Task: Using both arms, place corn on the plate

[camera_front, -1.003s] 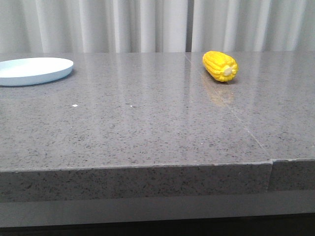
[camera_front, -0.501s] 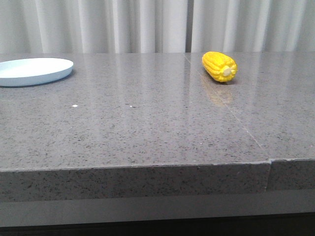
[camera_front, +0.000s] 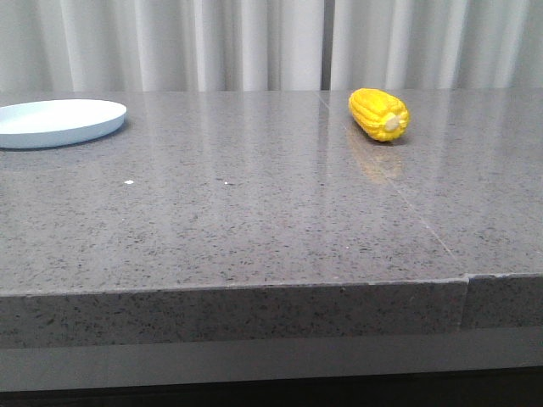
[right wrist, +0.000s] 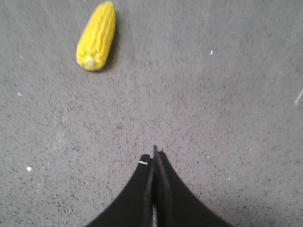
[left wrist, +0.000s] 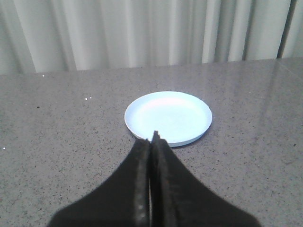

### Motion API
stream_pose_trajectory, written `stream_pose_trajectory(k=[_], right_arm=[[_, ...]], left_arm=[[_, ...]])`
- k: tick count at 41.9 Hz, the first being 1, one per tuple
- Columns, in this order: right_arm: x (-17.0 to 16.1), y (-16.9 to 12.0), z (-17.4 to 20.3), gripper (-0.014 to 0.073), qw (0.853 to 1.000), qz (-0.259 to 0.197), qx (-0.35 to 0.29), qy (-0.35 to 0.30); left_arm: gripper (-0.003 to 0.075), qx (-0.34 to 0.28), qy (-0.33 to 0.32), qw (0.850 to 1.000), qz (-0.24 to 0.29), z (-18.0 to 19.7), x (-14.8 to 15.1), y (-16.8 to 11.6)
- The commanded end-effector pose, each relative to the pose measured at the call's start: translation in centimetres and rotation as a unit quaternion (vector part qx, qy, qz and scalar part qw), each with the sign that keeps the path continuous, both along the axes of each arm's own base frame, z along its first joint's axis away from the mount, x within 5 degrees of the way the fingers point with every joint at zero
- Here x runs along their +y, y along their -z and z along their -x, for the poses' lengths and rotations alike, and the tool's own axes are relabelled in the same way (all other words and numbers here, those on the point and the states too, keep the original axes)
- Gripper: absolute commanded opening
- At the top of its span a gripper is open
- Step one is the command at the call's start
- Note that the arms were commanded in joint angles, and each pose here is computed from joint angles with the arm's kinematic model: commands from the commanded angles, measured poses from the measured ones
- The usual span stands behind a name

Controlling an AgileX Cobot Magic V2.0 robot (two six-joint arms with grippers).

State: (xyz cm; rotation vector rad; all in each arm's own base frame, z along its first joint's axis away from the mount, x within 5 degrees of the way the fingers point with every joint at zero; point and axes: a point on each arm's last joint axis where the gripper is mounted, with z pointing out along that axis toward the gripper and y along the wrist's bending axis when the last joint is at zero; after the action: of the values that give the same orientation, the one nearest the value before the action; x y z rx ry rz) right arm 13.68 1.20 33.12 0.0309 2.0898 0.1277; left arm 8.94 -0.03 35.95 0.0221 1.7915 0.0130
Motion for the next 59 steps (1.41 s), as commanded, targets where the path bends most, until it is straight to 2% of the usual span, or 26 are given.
stream_pose_trajectory(k=[1,3,6,9,12,15,16,19,29,36,40,45,50,55,59], right_arm=[[0.0,-0.8,-1.4,-0.0118,1.0,0.005,-0.023,0.002],[0.0,-0.5,-1.8,-0.0111,1.0,0.006,-0.016,0.002],[0.1,-0.1,-2.4,-0.0044,1.0,0.011,-0.003,0.0],[0.1,0.2,-2.8,0.0075,1.0,0.017,0.006,-0.004],[0.1,0.4,-3.0,0.0244,1.0,0.02,0.011,-0.005],[0.1,0.4,-3.1,0.0377,1.0,0.02,0.013,-0.005],[0.1,0.4,-3.1,0.0407,1.0,0.02,0.013,-0.005],[0.1,0.4,-3.1,0.0462,1.0,0.02,0.012,-0.005],[0.1,0.4,-3.1,0.0456,1.0,0.02,0.011,-0.005],[0.1,0.4,-3.1,0.0456,1.0,0.02,0.011,-0.005],[0.1,0.4,-3.1,0.0456,1.0,0.02,0.011,-0.005],[0.1,0.4,-3.1,0.0456,1.0,0.02,0.011,-0.005],[0.1,0.4,-3.1,0.0456,1.0,0.02,0.011,-0.005],[0.1,0.4,-3.1,0.0456,1.0,0.02,0.011,-0.005],[0.1,0.4,-3.1,0.0456,1.0,0.02,0.011,-0.005]], left_arm=[[-0.002,-0.028,0.004,1.0,0.009,-0.8,-0.1,-1.2],[-0.0018,-0.019,0.006,1.0,0.015,-1.3,-0.2,-1.0],[0.0014,-0.008,0.006,1.0,0.016,-1.9,-0.2,-0.8],[0.0105,0.005,0.005,1.0,0.016,-2.5,-0.2,-0.5],[0.0253,0.021,0.005,1.0,0.016,-3.2,-0.2,-0.1],[0.0391,0.035,0.005,0.999,0.014,-3.9,-0.2,0.2],[0.0437,0.039,0.005,0.999,0.013,-4.1,-0.2,0.3],[0.0508,0.055,0.004,0.998,0.01,-4.8,-0.2,0.7],[0.0515,0.127,0.002,0.992,-0.005,-8.0,-0.1,0.2],[0.0515,0.16,-0.005,0.986,-0.042,-11.9,0.3,-0.2],[0.0515,0.18,-0.01,0.983,-0.041,-14.6,0.5,-0.1],[0.0515,0.225,-0.034,0.974,0.003,-17.7,1.9,0.2],[0.0515,0.258,-0.014,0.965,0.047,-21.3,3.5,0.7],[0.0515,0.258,0.011,0.961,0.099,-24.6,4.8,1.2],[0.0515,0.253,0.013,0.962,0.106,-26.8,5.1,1.9]])
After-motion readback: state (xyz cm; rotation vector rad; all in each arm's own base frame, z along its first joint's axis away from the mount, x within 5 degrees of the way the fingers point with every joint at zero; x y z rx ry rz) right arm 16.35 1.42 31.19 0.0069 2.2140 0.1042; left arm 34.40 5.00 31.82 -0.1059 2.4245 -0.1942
